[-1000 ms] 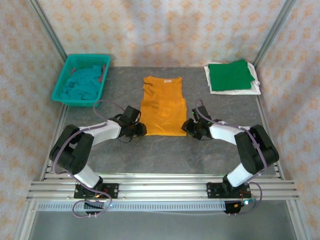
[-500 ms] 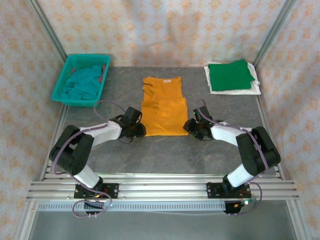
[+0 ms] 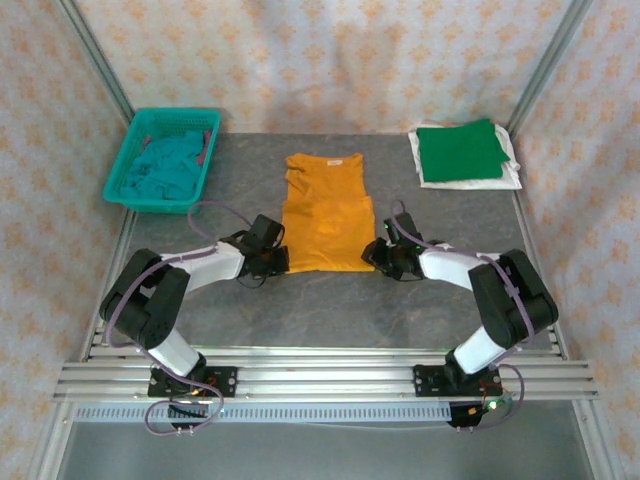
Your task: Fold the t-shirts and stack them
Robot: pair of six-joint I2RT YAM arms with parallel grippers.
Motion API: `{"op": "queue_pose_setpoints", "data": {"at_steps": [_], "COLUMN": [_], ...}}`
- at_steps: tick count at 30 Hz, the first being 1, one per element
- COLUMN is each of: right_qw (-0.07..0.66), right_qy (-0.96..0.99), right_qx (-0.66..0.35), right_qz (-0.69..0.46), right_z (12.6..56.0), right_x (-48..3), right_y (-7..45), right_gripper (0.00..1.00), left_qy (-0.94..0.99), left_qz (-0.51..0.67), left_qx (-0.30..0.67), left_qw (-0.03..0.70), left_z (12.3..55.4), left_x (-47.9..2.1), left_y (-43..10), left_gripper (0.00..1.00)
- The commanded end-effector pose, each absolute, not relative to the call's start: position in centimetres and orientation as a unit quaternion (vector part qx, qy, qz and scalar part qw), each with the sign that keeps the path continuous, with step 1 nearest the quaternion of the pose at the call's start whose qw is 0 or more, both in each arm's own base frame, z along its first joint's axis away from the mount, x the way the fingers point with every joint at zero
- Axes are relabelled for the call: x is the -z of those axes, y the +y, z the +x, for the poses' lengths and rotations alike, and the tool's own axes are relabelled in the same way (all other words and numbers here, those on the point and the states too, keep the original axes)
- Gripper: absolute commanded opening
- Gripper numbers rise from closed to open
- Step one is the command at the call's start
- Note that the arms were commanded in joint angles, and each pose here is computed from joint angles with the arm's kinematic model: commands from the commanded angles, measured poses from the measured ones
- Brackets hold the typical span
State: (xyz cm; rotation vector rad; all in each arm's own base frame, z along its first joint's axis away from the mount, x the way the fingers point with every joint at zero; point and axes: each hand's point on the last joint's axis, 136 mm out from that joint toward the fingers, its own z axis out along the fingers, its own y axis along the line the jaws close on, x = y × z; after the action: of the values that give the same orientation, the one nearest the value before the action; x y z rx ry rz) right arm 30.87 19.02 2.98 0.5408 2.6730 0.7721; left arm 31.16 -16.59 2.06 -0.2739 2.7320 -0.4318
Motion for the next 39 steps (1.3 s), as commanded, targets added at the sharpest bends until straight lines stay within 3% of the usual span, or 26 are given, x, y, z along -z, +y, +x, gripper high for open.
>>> {"op": "queue_pose_setpoints", "data": {"at_steps": [1, 12, 17, 23, 28, 34, 39], "right_qw": [0.14, 0.158, 0.141, 0.097, 0.132, 0.23, 0.279], "right_qy": [0.929, 0.937, 0.941, 0.95, 0.942, 0.925, 0.912], "right_qx": [-0.297, -0.252, -0.253, -0.255, -0.269, -0.259, -0.257], "right_qz": [0.173, 0.181, 0.178, 0.151, 0.151, 0.157, 0.158], "right_z": [30.0, 29.9, 28.9, 23.5, 21.0, 25.4, 31.8], "right_x": [-3.5, -3.9, -3.7, -2.3, -5.9, -12.9, -17.3], "right_y": [20.5, 18.7, 18.7, 18.6, 17.7, 16.9, 17.4], "right_gripper": [0.35, 0.0, 0.0, 0.0, 0.0, 0.0, 0.0], "left_qy": [0.969, 0.965, 0.969, 0.982, 0.968, 0.931, 0.922], "left_qz": [-0.105, -0.127, -0.095, -0.057, -0.073, -0.078, -0.092], "left_qx": [0.128, 0.114, 0.123, 0.122, 0.167, 0.211, 0.205], "left_qw": [0.184, 0.2, 0.192, 0.13, 0.175, 0.289, 0.315], "left_z": [30.6, 30.1, 28.6, 22.7, 20.2, 23.9, 30.2], "left_x": [-1.7, -2.3, -2.7, -1.6, -6.3, -14.7, -18.5], "left_y": [-15.3, -13.5, -13.4, -13.5, -13.6, -14.4, -14.4], "left_gripper": [0.02, 0.0, 0.0, 0.0, 0.0, 0.0, 0.0]}}
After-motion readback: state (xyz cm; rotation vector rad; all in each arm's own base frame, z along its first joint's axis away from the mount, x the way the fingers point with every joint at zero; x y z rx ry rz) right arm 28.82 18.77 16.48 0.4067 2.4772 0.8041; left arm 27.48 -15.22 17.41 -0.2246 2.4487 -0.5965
